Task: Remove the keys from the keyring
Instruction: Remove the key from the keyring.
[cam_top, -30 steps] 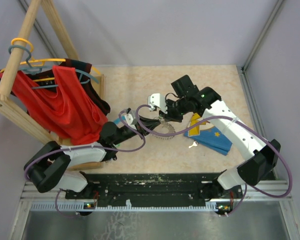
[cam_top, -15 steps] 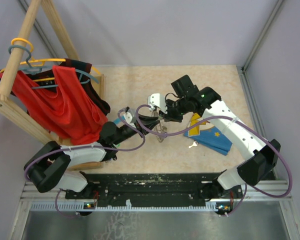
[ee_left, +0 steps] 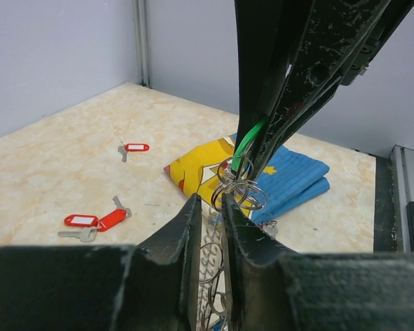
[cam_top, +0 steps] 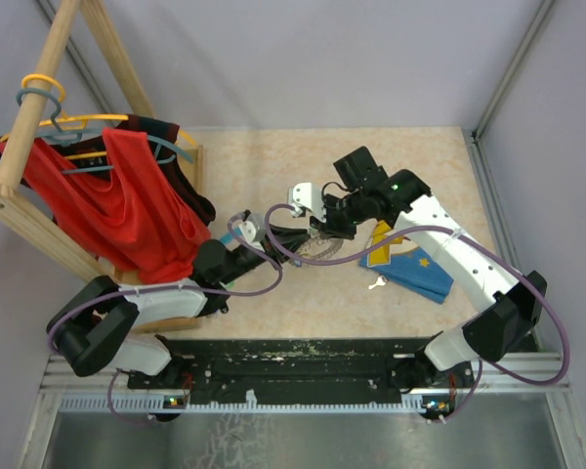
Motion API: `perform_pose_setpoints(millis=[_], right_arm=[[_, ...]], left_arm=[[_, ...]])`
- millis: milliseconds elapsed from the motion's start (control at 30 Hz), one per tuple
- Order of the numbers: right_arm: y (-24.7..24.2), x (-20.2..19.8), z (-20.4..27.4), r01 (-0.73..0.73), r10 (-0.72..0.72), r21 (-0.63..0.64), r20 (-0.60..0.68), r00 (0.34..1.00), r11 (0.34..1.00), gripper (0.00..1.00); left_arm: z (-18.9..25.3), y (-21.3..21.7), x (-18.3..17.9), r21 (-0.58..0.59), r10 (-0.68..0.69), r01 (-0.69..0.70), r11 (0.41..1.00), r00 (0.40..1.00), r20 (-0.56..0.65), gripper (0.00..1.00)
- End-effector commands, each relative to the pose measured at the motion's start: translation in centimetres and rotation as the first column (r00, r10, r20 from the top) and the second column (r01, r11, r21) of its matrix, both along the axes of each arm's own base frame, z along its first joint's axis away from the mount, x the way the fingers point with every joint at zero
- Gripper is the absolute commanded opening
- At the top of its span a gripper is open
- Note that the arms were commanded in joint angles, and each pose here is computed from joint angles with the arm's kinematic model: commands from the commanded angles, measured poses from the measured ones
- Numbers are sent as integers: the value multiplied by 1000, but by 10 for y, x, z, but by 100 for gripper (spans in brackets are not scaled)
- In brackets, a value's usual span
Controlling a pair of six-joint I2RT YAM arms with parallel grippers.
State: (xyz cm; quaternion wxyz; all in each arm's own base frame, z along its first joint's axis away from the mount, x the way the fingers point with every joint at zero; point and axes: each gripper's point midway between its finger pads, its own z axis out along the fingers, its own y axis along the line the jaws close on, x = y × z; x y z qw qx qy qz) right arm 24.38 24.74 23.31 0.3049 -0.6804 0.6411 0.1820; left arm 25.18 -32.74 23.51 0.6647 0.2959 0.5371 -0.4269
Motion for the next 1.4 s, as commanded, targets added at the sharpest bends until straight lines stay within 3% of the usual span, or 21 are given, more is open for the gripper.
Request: perform_pose_setpoints(millis=[0, 867, 1067, 1367], right_arm=[[10, 2, 16, -25, 23, 73, 28, 999, 997, 0], [10, 1, 14, -39, 38, 76, 16, 999, 996, 0], [9, 2, 13, -37, 36, 74, 16, 999, 997, 0], [2, 10, 11, -3, 1, 62, 29, 1000, 998, 0]], left_arm=[[3, 1, -5, 1, -24, 24, 1000, 999, 37, 24], [2, -2, -16, -25, -133, 134, 991, 991, 20, 20], [5, -2, -15, -27, -128, 129, 991, 991, 28, 1], [7, 10, -8, 20, -45, 44, 999, 996, 74, 0]])
